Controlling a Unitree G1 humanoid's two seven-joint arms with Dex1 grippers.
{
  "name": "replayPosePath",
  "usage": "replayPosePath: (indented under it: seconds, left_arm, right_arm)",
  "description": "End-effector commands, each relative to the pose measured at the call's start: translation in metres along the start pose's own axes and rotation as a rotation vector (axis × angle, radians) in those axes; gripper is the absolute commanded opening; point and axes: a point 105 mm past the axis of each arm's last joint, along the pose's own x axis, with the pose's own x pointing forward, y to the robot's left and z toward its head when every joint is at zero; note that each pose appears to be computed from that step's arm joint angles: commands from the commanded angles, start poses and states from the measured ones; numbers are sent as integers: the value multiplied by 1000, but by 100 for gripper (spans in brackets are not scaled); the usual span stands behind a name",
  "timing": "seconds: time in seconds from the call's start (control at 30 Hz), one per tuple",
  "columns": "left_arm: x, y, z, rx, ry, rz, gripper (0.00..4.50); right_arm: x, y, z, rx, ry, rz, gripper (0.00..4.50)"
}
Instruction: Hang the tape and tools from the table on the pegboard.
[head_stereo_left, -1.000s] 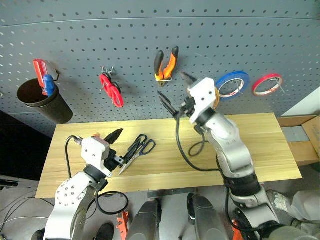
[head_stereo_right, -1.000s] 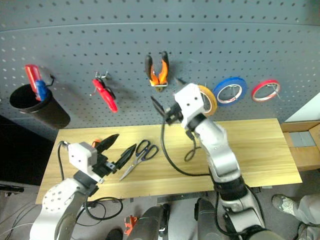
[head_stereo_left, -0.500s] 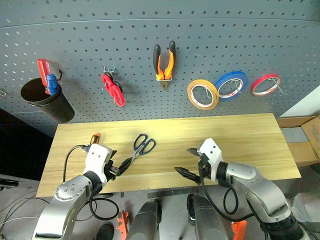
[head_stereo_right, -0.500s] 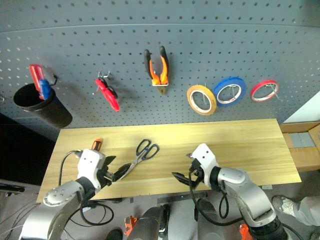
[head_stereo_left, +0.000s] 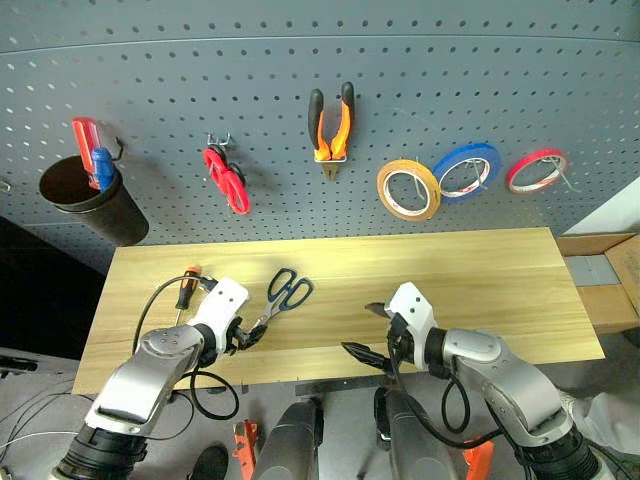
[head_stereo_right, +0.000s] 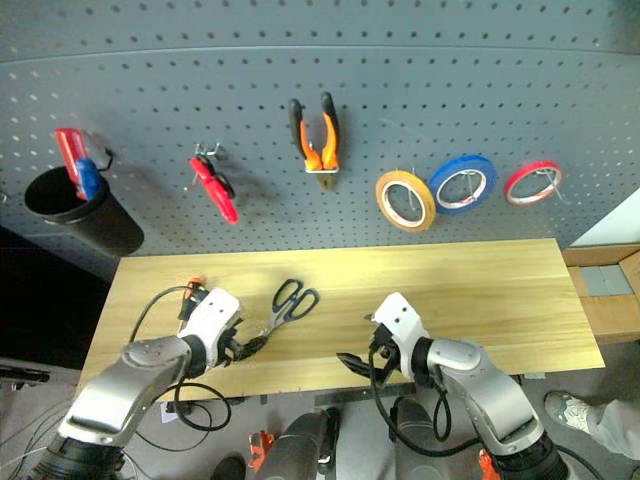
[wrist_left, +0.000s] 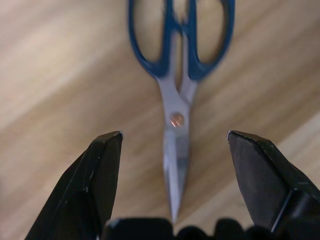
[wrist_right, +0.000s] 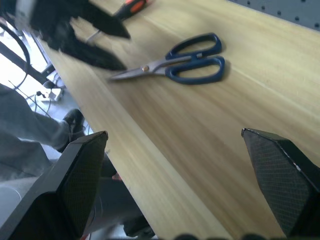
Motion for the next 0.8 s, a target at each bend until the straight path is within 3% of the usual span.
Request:
replayPosePath:
  seconds: [0.03, 0.43, 0.63, 0.73, 0.8]
  left_arm:
    - [7, 5, 4, 9, -11, 15, 360]
    - [36, -2, 12, 41, 20, -5, 360]
    - [43, -7, 1, 61, 94, -38, 360]
    - [41, -12, 0, 50, 95, -63, 310]
    - [39, -14, 2, 50, 81, -66, 252]
  right_arm:
    - [-4, 9, 23, -59, -109, 44, 445]
    - [-3, 11, 21, -81, -102, 34, 445]
    - [-3, 8, 22, -83, -102, 13, 445]
    - [-4, 6, 22, -85, -100, 5, 450]
    - [-5, 5, 22, -86, -98, 1, 450]
